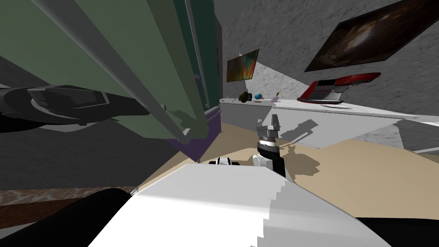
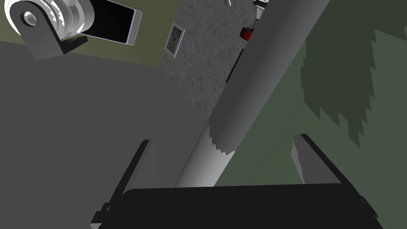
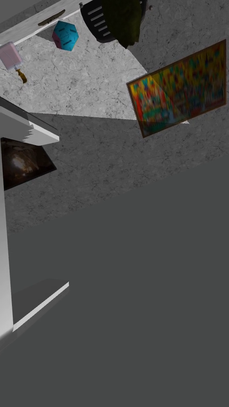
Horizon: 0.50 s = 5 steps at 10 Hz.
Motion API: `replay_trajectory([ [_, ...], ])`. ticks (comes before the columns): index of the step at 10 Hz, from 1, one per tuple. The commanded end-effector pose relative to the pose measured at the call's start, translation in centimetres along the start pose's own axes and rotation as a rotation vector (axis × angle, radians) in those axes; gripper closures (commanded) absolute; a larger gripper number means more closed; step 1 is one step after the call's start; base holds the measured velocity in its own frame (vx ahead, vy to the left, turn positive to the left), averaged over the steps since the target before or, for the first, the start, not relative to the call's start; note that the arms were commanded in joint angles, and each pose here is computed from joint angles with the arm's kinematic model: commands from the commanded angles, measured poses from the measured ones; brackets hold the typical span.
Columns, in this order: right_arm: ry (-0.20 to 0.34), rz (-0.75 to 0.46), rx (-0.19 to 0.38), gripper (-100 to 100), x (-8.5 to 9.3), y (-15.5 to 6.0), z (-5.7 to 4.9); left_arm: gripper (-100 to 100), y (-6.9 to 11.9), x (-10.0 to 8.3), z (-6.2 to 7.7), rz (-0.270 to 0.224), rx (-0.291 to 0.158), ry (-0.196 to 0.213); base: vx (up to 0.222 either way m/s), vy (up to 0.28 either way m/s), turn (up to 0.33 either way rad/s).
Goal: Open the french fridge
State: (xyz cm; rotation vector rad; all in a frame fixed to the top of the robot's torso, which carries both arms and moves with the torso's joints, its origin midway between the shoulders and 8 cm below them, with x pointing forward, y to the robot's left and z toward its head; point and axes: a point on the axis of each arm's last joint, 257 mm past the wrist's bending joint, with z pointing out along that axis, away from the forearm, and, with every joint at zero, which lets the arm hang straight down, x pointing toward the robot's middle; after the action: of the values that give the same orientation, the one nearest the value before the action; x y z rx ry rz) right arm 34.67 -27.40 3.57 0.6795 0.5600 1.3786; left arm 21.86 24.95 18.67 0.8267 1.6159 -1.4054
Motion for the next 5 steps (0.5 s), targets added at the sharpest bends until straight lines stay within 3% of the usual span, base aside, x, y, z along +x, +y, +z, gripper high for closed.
replay_trajectory([
  [1,0.000,0.000,0.000,0,0.00,0.00,0.00,0,0.00,0.01,0.01,0.000,0.000,0.000,0.000,0.000,0.000],
  [5,0.000,0.000,0.000,0,0.00,0.00,0.00,0,0.00,0.01,0.01,0.000,0.000,0.000,0.000,0.000,0.000],
])
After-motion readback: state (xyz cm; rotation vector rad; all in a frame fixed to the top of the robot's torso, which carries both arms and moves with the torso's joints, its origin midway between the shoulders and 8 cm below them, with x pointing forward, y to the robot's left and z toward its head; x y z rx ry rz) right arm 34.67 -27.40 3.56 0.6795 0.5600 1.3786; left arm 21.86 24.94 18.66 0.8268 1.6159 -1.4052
